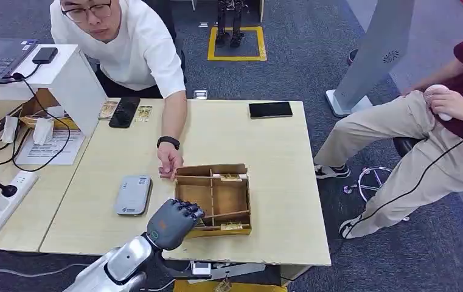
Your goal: Pass the card to the sensor for recognition and then transmit it.
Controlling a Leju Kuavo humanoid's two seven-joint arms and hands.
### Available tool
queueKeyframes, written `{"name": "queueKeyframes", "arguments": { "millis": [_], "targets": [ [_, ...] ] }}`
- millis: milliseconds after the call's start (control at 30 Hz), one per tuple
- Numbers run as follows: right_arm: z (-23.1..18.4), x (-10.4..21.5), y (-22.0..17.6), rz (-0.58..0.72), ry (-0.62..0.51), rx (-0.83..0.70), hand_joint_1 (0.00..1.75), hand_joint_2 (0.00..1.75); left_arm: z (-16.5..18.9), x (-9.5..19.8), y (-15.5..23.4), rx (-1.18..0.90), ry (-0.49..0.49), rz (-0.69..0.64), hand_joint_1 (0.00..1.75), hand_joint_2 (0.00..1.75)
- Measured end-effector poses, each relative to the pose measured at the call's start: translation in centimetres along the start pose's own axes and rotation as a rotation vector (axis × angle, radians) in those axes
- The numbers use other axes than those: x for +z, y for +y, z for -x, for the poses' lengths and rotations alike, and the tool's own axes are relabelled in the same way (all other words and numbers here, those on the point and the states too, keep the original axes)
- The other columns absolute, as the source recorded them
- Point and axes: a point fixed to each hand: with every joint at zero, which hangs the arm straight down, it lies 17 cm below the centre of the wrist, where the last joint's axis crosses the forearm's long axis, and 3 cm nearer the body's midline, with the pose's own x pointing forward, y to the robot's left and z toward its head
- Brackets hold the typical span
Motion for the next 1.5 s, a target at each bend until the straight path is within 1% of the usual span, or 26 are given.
{"name": "queueKeyframes", "arguments": {
  "millis": [300, 433, 567, 667, 800, 933, 1033, 1133, 1167, 1267, 1367, 1500],
  "targets": [
    [-0.1, 0.0, 0.2, -0.008, 0.000, 0.001, 0.00, 1.75, 0.1, 0.1, 0.1, 0.001, -0.002, -0.008, 1.75, 1.75],
    [0.0, 0.0, 0.2, -0.005, 0.001, 0.001, 0.00, 1.75, 0.3, 0.2, 1.4, -0.017, 0.012, -0.079, 1.75, 1.75],
    [0.1, 0.0, 0.4, -0.005, 0.003, 0.002, 0.00, 1.75, -0.9, -0.3, 5.0, -0.044, -0.009, -0.197, 1.75, 1.75],
    [0.1, 0.1, 0.6, -0.009, 0.003, 0.003, 0.00, 1.75, -0.2, -0.5, 6.8, -0.038, 0.036, -0.251, 1.75, 1.75],
    [0.1, 0.1, 0.7, -0.013, 0.004, 0.004, 0.00, 1.75, 0.9, -0.3, 8.1, -0.036, 0.081, -0.285, 1.75, 1.75],
    [0.1, 0.1, 0.6, -0.011, 0.004, 0.004, 0.00, 1.75, 1.3, -0.3, 8.6, -0.034, 0.099, -0.300, 1.75, 1.75],
    [0.1, 0.1, 0.6, -0.009, 0.004, 0.004, 0.00, 1.75, 0.5, -0.3, 10.0, -0.021, 0.070, -0.342, 1.75, 1.75],
    [0.1, 0.1, 0.6, -0.002, 0.004, -0.001, 0.00, 1.75, -0.7, -0.7, 13.7, 0.016, 0.007, -0.471, 1.75, 1.75],
    [0.1, 0.1, 0.6, -0.001, 0.004, -0.003, 0.00, 1.75, -0.6, -0.6, 14.9, 0.029, 0.004, -0.520, 1.75, 1.75],
    [0.1, 0.1, 0.5, 0.005, 0.005, -0.004, 0.00, 1.75, 1.4, -0.2, 17.8, 0.052, 0.088, -0.630, 1.75, 1.75],
    [0.1, 0.1, 0.5, 0.004, 0.006, -0.004, 0.00, 1.75, 3.1, 0.5, 19.3, 0.063, 0.170, -0.689, 1.75, 1.75],
    [0.1, 0.1, 0.5, 0.008, 0.007, -0.007, 0.00, 1.75, 4.7, 1.1, 20.6, 0.114, 0.254, -0.761, 1.75, 1.75]
  ]
}}
